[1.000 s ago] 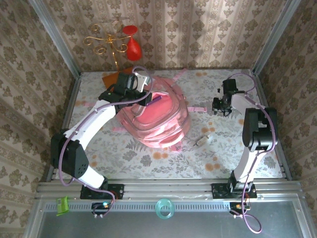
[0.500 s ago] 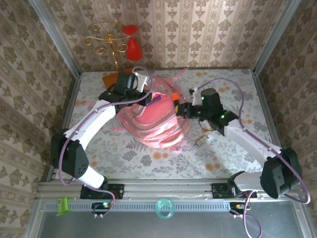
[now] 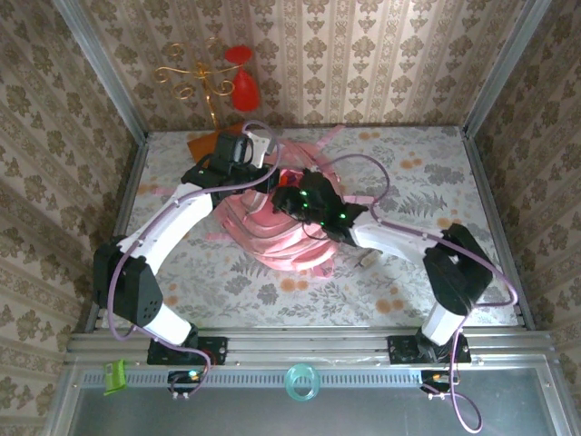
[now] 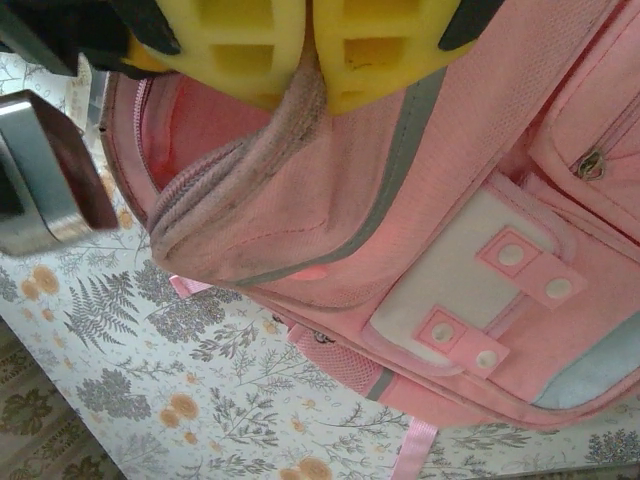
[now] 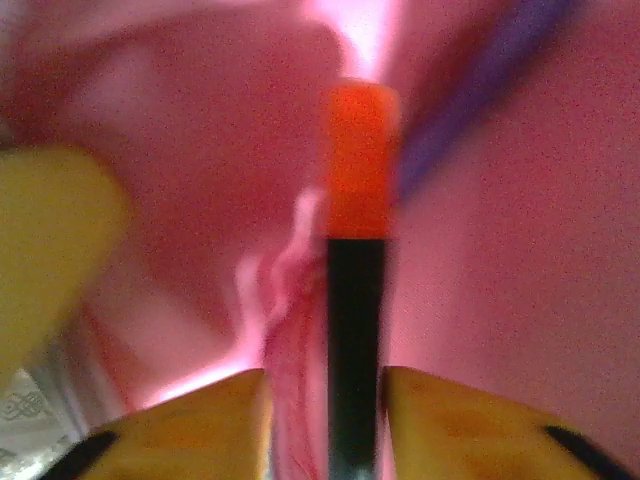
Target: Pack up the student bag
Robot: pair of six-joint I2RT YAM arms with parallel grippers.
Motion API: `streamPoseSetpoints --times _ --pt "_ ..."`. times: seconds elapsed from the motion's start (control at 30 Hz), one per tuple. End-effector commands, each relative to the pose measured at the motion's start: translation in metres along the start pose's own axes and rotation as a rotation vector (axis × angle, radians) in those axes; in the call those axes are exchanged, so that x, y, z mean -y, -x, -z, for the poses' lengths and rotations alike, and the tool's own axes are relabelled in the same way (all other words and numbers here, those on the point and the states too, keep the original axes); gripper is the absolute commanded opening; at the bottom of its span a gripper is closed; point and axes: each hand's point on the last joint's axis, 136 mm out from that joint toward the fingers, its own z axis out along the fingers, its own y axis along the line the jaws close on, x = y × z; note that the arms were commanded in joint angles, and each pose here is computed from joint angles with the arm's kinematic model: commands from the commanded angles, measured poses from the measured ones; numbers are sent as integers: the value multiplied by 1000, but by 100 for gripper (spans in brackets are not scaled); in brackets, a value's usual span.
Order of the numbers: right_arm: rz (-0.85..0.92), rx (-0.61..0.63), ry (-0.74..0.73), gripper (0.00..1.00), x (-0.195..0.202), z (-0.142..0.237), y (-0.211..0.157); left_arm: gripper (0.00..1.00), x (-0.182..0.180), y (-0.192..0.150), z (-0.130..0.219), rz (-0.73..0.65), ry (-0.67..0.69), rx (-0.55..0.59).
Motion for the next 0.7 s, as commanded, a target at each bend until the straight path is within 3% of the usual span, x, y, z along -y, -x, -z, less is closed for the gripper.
streamPoseSetpoints --times 0.0,0.1,0.2,0.3,0.4,0.5,0.67 --pt "70 66 -37 47 -12 -1 18 0 19 41 22 -34 -50 159" --pt "152 75 -104 49 4 29 17 0 14 41 22 -34 -31 160" --pt "214 114 -246 48 44 77 18 0 11 41 20 -27 -27 160" --pt "271 146 -492 51 106 136 17 0 12 40 18 -26 -40 160" --pt "288 110 -771 62 179 186 3 0 13 40 17 -26 -49 164" --pt "240 67 -890 79 219 205 -14 0 13 38 16 -29 -48 160" --pt "82 70 -876 85 243 185 -32 0 15 37 16 -30 -58 157"
